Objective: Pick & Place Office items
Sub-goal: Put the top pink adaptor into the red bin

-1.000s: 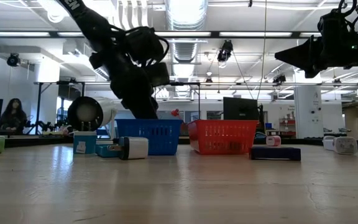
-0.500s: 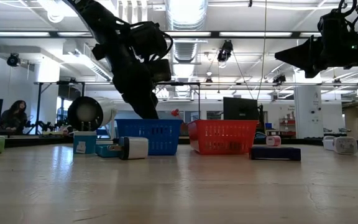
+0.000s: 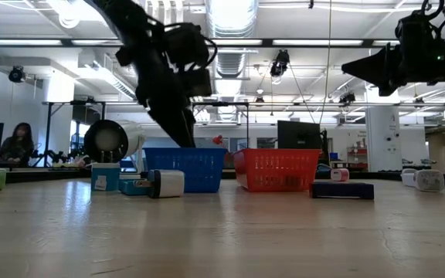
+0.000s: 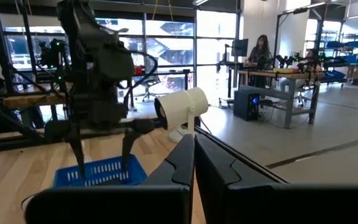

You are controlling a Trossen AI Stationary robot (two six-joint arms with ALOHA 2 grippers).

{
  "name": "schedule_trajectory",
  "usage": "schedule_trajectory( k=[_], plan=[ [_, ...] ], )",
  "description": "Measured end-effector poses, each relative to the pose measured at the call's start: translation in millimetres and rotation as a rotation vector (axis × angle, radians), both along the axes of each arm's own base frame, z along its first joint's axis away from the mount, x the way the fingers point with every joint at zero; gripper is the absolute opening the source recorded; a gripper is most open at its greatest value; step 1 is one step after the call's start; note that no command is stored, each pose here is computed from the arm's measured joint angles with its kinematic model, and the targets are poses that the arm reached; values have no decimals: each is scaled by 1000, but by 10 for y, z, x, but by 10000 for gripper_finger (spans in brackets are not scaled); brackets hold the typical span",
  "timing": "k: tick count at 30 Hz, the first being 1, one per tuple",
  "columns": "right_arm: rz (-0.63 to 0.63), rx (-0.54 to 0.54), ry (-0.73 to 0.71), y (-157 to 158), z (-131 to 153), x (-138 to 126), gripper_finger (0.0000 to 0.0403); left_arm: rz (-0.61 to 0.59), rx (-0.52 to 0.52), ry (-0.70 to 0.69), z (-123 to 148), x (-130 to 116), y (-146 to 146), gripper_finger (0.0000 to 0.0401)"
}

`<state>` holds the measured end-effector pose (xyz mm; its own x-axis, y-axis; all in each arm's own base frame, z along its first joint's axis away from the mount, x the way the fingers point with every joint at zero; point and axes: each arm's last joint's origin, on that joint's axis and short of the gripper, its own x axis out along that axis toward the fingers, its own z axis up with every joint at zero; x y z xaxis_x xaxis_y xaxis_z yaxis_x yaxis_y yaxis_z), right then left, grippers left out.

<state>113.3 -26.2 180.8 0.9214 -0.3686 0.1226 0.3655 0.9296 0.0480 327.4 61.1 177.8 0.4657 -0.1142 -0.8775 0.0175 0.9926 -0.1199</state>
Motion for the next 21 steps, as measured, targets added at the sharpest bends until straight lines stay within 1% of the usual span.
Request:
schedule_trajectory(
  k=[4,7,8,10,13,16,19,21],
  plan=[
    [0,0,0,0,0,0,8,-3,-4,2,295,-5,-2,340],
    [0,0,-1,0,1,-1,8,-23,23,-91,558,-71,-23,340],
    [-1,0,-2,0,3,-1,8,-24,34,-137,654,-116,-33,340],
    [0,0,-2,0,3,-1,8,-16,58,-277,841,-252,-62,340],
    [0,0,1,0,0,0,8,-17,113,-539,1011,-549,-121,340],
    [-1,-3,8,0,-5,0,8,4,181,-795,1032,-891,-180,339],
    [-4,-25,25,-1,-13,5,8,92,278,-956,874,-1214,-214,338],
    [-7,-35,35,-2,-18,10,8,132,312,-1031,723,-1397,-239,330]
  ],
)
